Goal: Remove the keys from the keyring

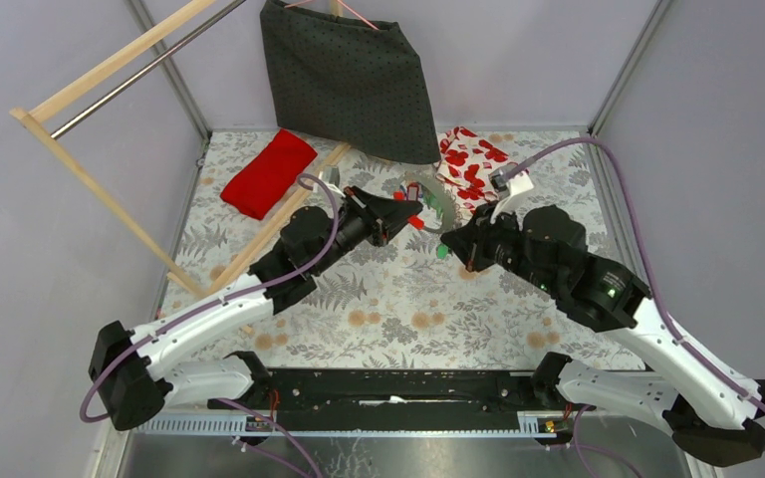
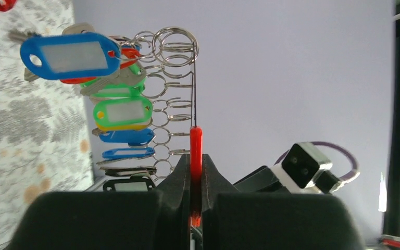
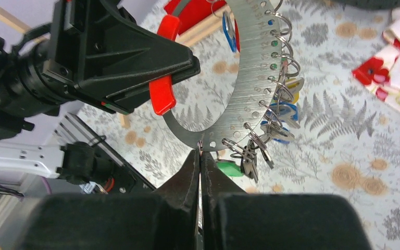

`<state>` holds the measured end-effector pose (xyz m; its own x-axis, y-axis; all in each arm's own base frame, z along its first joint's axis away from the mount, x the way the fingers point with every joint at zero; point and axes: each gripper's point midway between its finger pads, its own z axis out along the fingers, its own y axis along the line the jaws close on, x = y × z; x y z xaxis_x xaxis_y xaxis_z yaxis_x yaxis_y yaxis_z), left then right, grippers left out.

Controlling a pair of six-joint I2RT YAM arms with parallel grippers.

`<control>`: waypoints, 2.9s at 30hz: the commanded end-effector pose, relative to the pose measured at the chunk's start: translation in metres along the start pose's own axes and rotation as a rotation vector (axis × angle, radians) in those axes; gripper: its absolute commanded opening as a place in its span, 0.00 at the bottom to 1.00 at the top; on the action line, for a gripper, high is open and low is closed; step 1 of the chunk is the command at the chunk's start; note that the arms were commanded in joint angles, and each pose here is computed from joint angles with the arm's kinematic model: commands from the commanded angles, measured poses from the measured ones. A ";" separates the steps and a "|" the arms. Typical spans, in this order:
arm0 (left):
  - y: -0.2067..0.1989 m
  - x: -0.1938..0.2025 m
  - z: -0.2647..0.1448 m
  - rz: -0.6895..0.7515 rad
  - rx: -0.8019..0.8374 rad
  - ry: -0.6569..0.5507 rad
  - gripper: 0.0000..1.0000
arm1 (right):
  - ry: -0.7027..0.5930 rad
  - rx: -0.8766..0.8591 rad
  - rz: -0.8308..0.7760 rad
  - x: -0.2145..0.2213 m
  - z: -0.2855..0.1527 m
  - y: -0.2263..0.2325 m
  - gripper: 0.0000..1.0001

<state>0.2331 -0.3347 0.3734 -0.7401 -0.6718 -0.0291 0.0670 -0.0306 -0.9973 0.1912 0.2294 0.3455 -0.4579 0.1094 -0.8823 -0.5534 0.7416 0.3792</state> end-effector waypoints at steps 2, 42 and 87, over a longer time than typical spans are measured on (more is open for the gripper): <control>0.038 0.025 -0.003 0.087 0.014 0.183 0.00 | 0.144 0.099 0.068 0.062 0.018 -0.027 0.00; 0.283 0.044 -0.023 0.519 -0.329 0.578 0.49 | 0.434 0.238 0.738 0.254 0.089 -0.092 0.00; 0.257 0.070 -0.037 1.279 0.014 0.224 0.23 | 0.363 0.351 1.065 0.221 0.094 -0.096 0.00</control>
<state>0.1656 -0.3474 0.0841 -0.3114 -0.0101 -0.9502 0.7967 0.5423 -0.2669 0.1953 0.2463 0.0714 -0.8195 0.5730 -0.0118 0.3950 0.5796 0.7127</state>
